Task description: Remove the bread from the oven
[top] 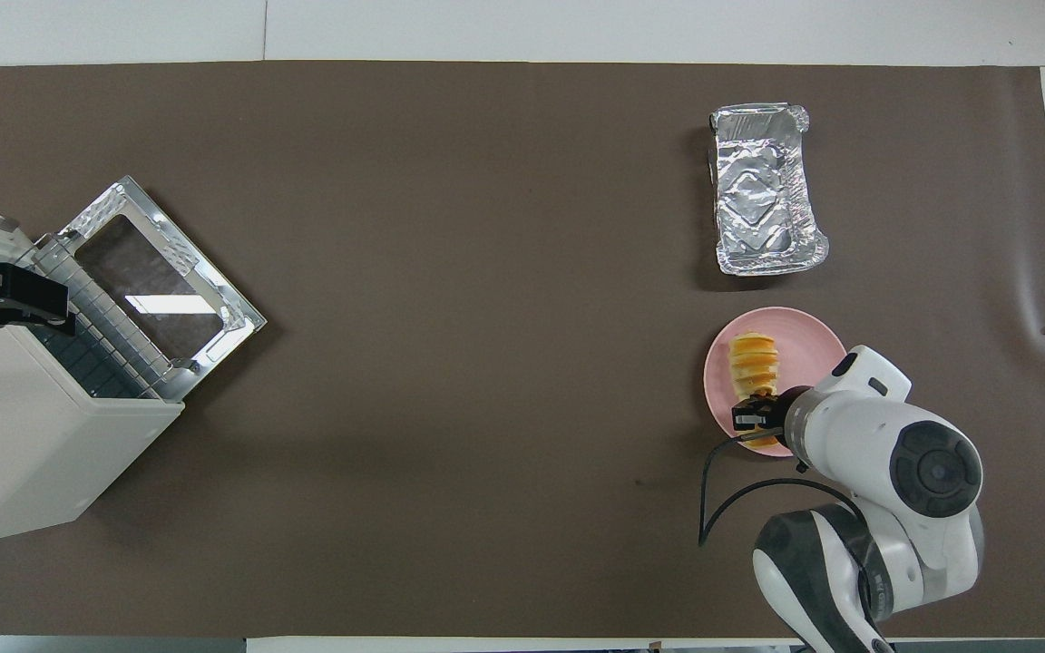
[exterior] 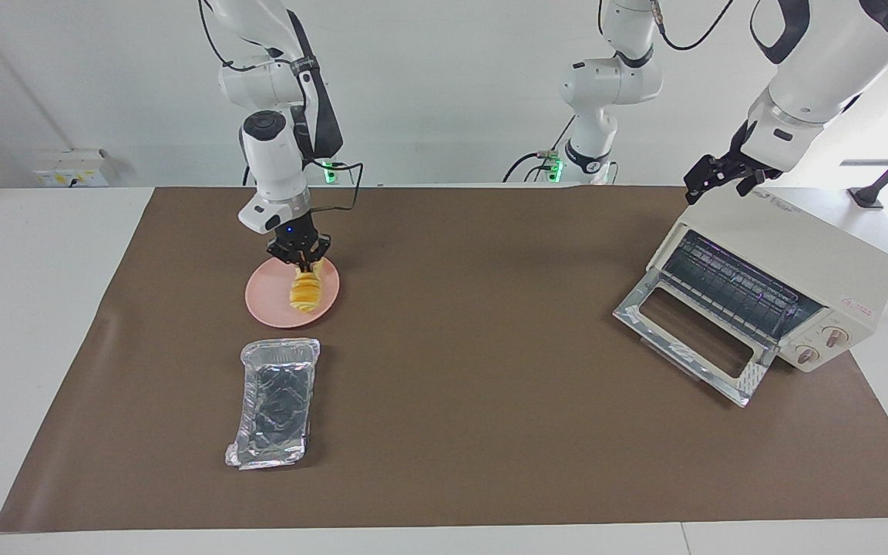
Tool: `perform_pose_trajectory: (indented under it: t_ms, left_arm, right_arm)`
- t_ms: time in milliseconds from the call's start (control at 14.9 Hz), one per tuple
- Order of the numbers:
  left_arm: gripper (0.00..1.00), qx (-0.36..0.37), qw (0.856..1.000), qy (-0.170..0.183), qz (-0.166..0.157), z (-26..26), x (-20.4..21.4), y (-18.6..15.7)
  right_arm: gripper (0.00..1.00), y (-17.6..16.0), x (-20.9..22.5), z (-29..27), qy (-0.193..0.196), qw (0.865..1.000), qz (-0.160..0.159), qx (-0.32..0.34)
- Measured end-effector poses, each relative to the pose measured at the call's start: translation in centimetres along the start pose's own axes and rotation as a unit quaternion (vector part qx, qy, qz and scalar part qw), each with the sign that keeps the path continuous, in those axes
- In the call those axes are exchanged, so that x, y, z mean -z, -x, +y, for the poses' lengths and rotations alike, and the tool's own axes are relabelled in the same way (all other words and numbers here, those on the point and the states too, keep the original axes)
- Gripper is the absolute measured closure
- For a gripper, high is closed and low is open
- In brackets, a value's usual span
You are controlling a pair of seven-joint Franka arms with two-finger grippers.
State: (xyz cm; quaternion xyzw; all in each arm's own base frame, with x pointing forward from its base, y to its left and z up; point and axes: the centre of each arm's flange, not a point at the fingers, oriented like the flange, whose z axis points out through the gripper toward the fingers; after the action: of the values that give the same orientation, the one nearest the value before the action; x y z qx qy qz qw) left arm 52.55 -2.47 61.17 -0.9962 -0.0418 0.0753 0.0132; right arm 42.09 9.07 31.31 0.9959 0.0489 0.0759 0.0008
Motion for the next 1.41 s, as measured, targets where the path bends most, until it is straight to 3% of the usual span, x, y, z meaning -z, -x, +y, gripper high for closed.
perform_pose_trajectory:
  t_ms: [135,269,336,404,538,673,740,942,1211,1413]
  left_arm:
    - [0.00,0.000,1.000,0.000,0.000,0.0,0.0,0.0]
    - [0.00,0.000,1.000,0.000,0.000,0.0,0.0,0.0]
    - [0.00,0.000,1.000,0.000,0.000,0.0,0.0,0.0]
    - [0.00,0.000,1.000,0.000,0.000,0.0,0.0,0.0]
    - [0.00,0.000,1.000,0.000,0.000,0.0,0.0,0.0]
    - [0.00,0.000,1.000,0.000,0.000,0.0,0.0,0.0]
    - [0.00,0.000,1.000,0.000,0.000,0.0,0.0,0.0]
    - [0.00,0.000,1.000,0.000,0.000,0.0,0.0,0.0]
    - [0.00,0.000,1.000,0.000,0.000,0.0,0.0,0.0]
    - [0.00,0.000,1.000,0.000,0.000,0.0,0.0,0.0]
  right_arm:
    - [0.85,-0.2,0.0,0.1,0.000,1.000,0.001,-0.001]
    - [0.66,-0.7,0.5,0.0,0.001,1.000,-0.003,0.000]
    - [0.59,-1.2,1.0,0.0,0.003,1.000,-0.019,0.000]
    - [0.44,-2.0,2.3,0.0,0.007,0.999,-0.043,0.000]
    - [0.24,-4.7,7.0,0.0,0.014,0.997,-0.077,0.003]
    - [0.04,-7.5,13.1,1.1,0.014,0.996,-0.082,0.022]
    - [0.00,-8.6,16.0,2.4,0.013,0.996,-0.077,0.038]
    - [0.00,-10.8,22.7,6.7,0.007,0.996,-0.058,0.062]
    - [0.00,-11.1,29.8,9.8,-0.011,0.995,-0.090,0.042]
    - [0.00,-11.6,32.3,10.9,-0.012,0.995,-0.090,0.031]
